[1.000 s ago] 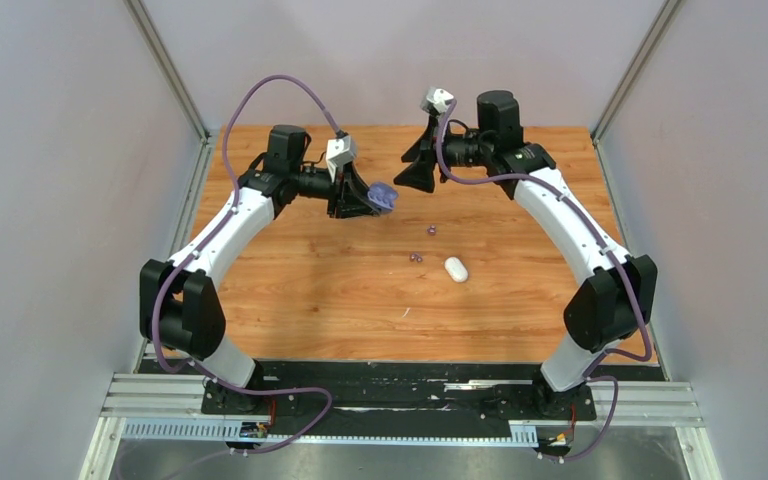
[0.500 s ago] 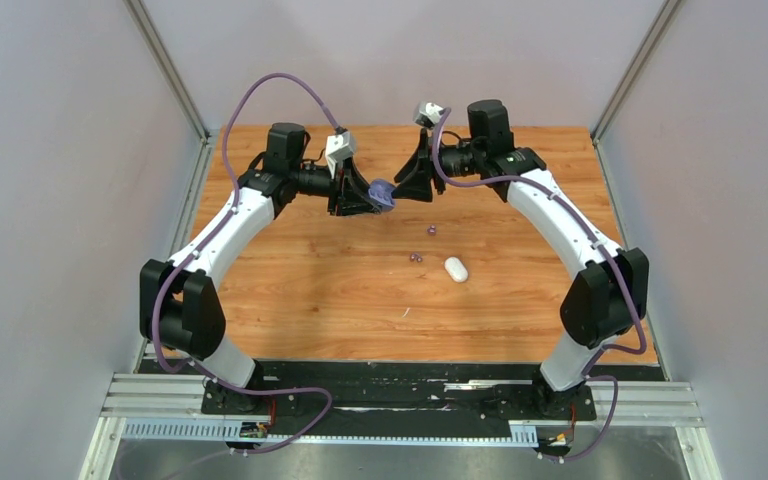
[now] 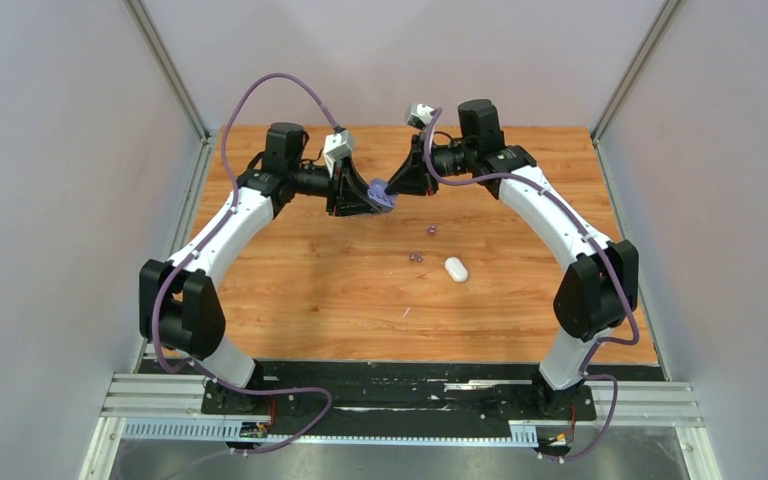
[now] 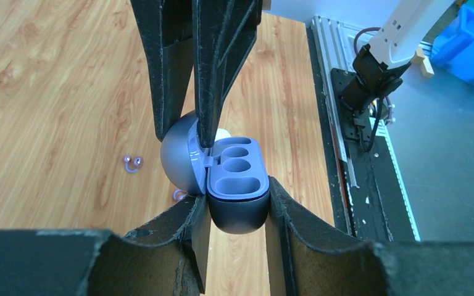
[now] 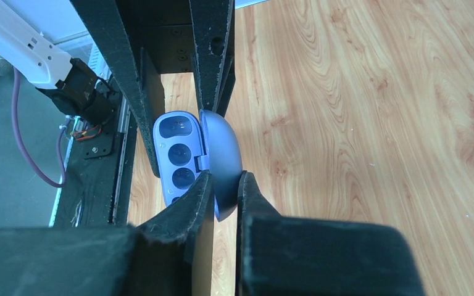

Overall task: Insert the wireless bluetooth earbuds into the charging case
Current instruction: Place the charging case at the center of the board.

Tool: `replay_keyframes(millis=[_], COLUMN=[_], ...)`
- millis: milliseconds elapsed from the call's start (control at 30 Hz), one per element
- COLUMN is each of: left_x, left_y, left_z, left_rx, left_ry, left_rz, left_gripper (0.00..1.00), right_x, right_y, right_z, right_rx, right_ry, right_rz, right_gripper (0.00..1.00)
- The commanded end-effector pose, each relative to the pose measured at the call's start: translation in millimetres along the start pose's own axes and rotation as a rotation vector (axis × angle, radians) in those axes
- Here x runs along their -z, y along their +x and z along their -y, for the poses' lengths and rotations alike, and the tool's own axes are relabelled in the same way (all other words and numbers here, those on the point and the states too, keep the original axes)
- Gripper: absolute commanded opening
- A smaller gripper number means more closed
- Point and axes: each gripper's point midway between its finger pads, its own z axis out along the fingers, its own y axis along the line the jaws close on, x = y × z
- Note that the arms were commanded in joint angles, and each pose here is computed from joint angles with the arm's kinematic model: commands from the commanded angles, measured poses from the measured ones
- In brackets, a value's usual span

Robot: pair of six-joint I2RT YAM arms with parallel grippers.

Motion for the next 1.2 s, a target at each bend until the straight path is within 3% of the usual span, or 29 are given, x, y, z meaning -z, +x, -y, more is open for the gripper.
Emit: replay_keyframes(millis=[0,67,233,300,467,533,567,633,867,1167], left_x=[-1,-1,2,4,16,25,31,41,74,96], left_y=[-10,-9,-1,1,-1,-3,-4,-4,12,4], left_z=[5,2,-8,-13,-23,-25,-27,-26,-12,-17], left_rx=[-0.050,-0.043,-0.025,-0.012,0.018,0.036,0.040,0.038,0.077,0.133], left_ry=[0.023,0.001,-0.079,-0.119,-0.197,-0.214,-0.225,-0.236,-0.298,-0.444], left_rz=[0.020,0.014,-0.022,-0.034,-0.040,-0.029,-0.024,-0.030,-0.074,0.030], left_gripper=[0.00,0.01,0.39,0.50,0.65,0.75,0.89,0.98,1.00,1.00], right_x=[-4,-4,-3,-3,-1,-2,-2,-2,-9,-36], right_y=[-18,-19,-18,-17,-16,-16,-16,-16,-5,42], right_z=[-10,-10,-9,-9,-6,-6,-6,-5,-3,12], right_rx=[0.043,0.048,0.071,0.081,0.100,0.104,0.106,0.113,0.157,0.293], right_ry=[-0.052,-0.054,-0.039,-0.033,-0.015,-0.011,-0.008,0.000,0.021,0.144], right_rz=[0.030,0.031,0.027,0.023,0.017,0.015,0.014,0.011,-0.024,-0.192], right_gripper=[0.00,0.00,0.00,0.00,0.00,0.00,0.00,0.00,0.00,0.00])
